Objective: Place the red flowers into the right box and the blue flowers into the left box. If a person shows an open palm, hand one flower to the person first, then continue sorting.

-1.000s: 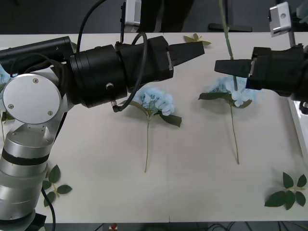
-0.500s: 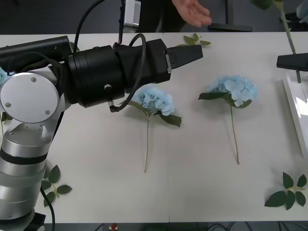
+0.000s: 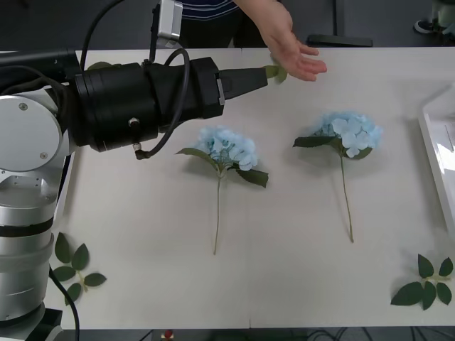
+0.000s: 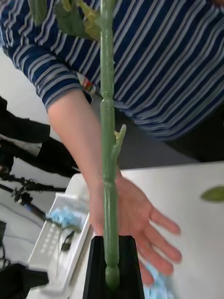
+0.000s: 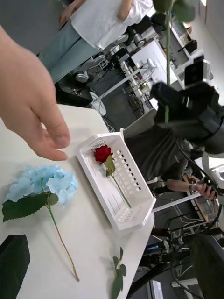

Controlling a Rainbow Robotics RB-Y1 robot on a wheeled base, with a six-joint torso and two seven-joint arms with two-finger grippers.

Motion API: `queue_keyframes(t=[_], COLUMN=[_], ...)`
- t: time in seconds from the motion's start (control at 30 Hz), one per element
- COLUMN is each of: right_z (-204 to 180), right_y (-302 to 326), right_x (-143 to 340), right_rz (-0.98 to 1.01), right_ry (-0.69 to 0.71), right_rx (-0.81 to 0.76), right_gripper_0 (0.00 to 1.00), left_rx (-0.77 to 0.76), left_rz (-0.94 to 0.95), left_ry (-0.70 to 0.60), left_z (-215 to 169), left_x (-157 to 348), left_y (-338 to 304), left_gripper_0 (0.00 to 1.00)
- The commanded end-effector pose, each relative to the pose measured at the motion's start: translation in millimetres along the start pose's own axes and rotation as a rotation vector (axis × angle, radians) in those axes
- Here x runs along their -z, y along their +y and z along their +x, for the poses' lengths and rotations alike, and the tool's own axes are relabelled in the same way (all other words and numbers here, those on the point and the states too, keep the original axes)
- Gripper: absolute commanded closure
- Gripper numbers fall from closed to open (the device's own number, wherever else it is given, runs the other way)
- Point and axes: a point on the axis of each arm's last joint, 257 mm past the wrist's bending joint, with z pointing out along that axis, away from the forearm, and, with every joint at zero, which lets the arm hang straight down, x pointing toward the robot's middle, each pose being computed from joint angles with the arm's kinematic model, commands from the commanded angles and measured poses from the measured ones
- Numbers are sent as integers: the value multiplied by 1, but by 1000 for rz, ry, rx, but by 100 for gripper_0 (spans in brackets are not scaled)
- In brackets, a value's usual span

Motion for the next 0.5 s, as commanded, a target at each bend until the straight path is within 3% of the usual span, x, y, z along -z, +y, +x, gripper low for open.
queue_keyframes(t=[0.03,0.5], right_z=[-37,-74], right_y=[28,39], right_x=[-31,-114], right_rz=[18,106], right_ry=[-80,-321], right_rx=[202,457], right_gripper_0=[100,100], left_rx=[-128,-130], left_rz=[36,46], left_ry=[-11,-12], left_z=[-15,-15], left_x=[0,0], left_y=[-28,-31], left_gripper_0=[0,0])
